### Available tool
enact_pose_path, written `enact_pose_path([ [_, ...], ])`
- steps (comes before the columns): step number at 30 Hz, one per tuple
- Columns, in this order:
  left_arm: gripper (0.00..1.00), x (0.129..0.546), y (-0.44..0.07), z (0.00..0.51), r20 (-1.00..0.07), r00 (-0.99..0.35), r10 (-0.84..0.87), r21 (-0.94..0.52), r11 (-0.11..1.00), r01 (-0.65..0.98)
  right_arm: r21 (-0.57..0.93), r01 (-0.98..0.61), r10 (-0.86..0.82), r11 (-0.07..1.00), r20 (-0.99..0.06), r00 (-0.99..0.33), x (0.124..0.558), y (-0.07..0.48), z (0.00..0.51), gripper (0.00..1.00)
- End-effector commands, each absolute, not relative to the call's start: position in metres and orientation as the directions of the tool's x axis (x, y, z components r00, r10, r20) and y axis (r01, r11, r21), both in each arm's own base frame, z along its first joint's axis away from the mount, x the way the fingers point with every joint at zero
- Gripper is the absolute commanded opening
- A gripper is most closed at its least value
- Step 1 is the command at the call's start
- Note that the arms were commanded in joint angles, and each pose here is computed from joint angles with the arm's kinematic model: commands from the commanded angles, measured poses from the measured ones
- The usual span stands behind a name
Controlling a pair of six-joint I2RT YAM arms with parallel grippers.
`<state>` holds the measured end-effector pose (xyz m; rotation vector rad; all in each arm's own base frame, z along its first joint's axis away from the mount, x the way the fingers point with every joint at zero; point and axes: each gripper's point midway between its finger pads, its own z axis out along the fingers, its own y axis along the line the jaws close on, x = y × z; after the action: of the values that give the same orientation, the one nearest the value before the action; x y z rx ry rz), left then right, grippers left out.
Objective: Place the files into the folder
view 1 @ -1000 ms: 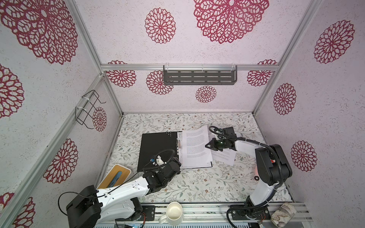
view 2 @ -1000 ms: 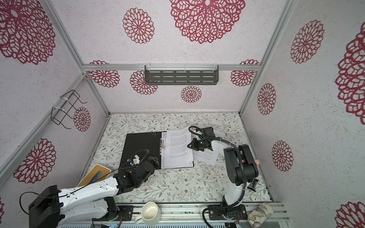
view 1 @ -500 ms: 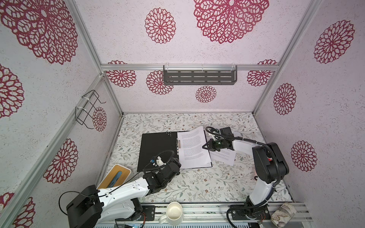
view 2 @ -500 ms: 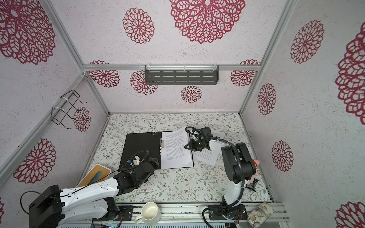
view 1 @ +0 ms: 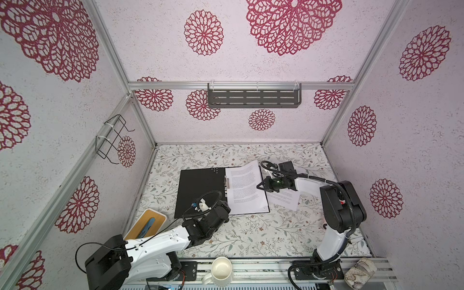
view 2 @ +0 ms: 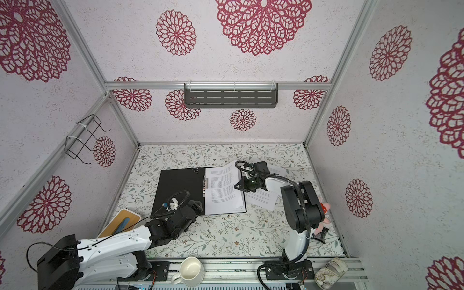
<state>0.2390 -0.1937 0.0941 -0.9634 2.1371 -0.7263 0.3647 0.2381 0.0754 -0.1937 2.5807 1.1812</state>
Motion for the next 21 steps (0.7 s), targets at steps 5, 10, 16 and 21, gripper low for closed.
enact_pose_path([
  [5,0.98,0.243,-0.189,0.094,-0.355,-0.482,-0.801,-0.707,0.567,-0.422,0.716,-0.266,-0.009,0.645,-0.341,-0.94,0.368,0.243,0.081,0.0],
  [10,0.98,0.243,-0.188,0.094,-0.356,-0.48,-0.802,-0.708,0.567,-0.422,0.707,-0.258,-0.004,0.659,-0.34,-0.941,0.368,0.241,0.081,0.04],
  [16,0.98,0.243,-0.187,0.096,-0.365,-0.48,-0.798,-0.695,0.576,-0.43,0.684,-0.226,0.039,0.693,-0.349,-0.936,0.376,0.235,0.086,0.4],
  [21,0.98,0.242,-0.188,0.099,-0.378,-0.491,-0.785,-0.673,0.597,-0.436,0.661,-0.202,0.073,0.722,-0.363,-0.929,0.383,0.228,0.095,0.58],
])
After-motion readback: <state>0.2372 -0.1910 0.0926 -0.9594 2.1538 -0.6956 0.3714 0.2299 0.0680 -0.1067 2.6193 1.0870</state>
